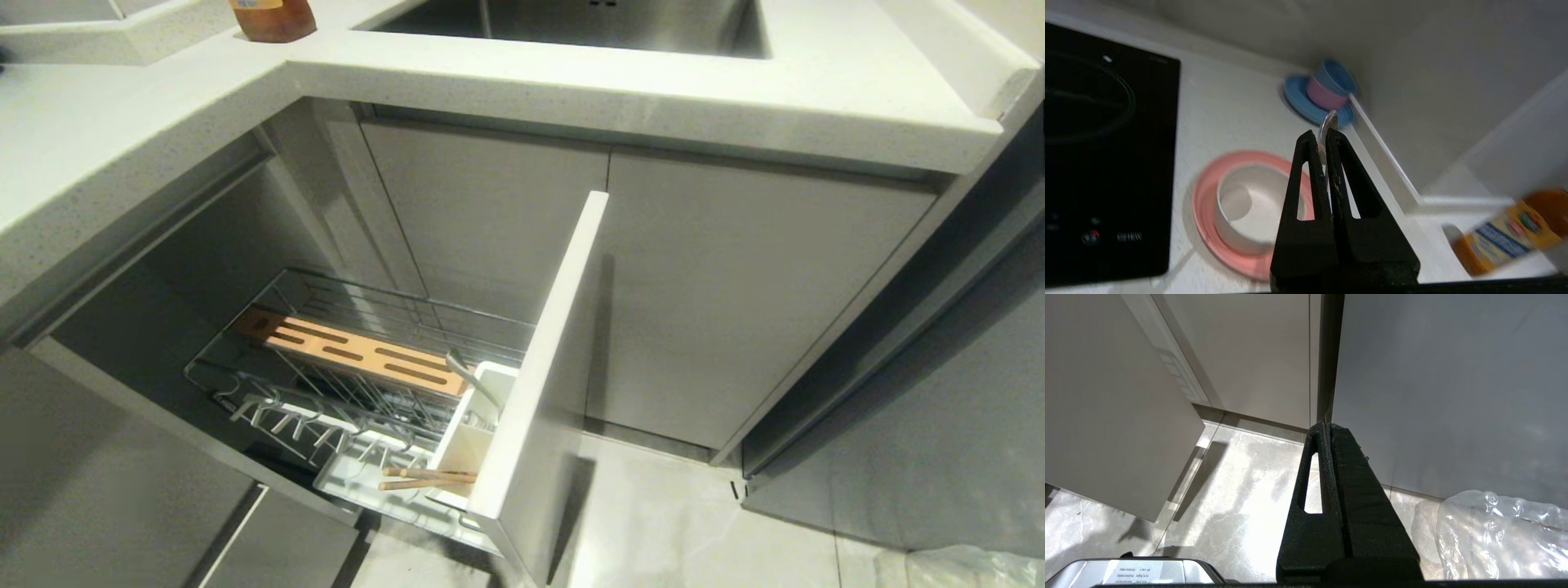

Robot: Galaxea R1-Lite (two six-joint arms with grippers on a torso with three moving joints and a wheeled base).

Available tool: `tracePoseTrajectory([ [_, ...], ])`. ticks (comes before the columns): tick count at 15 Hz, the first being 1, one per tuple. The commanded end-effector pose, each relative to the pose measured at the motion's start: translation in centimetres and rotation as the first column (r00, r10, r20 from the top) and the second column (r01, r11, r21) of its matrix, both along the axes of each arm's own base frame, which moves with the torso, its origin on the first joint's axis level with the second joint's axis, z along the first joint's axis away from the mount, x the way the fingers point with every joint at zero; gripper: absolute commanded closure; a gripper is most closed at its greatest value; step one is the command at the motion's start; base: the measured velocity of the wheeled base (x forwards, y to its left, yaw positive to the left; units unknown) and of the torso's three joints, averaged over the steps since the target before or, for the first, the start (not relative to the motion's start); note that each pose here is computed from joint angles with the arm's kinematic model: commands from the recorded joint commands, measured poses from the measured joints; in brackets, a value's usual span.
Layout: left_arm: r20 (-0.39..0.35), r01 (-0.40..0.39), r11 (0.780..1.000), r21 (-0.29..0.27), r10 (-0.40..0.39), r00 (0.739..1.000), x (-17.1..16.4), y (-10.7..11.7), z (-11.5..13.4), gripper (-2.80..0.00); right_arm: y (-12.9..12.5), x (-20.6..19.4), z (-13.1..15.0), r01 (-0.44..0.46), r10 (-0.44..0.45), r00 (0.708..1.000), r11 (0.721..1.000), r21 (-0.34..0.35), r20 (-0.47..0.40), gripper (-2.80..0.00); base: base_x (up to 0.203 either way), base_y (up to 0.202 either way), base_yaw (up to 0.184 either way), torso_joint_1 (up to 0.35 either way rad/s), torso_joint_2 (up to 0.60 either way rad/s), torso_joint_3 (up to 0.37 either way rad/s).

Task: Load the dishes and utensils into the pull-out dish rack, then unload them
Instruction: Take the spoon out of the cupboard

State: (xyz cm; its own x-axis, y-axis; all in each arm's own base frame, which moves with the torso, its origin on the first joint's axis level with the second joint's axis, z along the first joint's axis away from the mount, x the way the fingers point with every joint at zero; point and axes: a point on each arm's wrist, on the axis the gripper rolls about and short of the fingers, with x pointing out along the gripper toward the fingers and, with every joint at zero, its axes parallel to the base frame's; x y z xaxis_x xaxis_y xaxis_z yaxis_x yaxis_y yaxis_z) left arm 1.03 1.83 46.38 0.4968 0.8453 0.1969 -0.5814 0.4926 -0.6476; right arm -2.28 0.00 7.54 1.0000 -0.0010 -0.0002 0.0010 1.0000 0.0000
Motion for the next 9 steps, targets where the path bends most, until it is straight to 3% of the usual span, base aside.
tracePoseTrajectory([
  [1,-0.047,-0.060,0.998,-0.035,0.058,0.997,2.6,2.9,-0.7,0.00,0.0,0.0,0.0,-0.001,0.001,1.000,1.000,0.000,0.000,0.00,0.000,0.000,0.000,0.000,0.00,0.000],
  [6,0.014,-0.033,0.999,0.000,0.033,0.999,5.8,7.8,-2.0,0.00,0.0,0.0,0.0,0.000,0.000,1.000,1.000,0.000,0.000,0.00,0.000,0.000,0.000,0.000,0.00,0.000],
  [9,0.043,-0.003,1.000,0.002,0.003,0.999,6.9,9.5,-3.2,0.00,0.0,0.0,0.0,0.001,-0.001,1.000,1.000,0.000,-0.001,0.00,0.000,0.000,0.000,0.000,0.00,0.000],
])
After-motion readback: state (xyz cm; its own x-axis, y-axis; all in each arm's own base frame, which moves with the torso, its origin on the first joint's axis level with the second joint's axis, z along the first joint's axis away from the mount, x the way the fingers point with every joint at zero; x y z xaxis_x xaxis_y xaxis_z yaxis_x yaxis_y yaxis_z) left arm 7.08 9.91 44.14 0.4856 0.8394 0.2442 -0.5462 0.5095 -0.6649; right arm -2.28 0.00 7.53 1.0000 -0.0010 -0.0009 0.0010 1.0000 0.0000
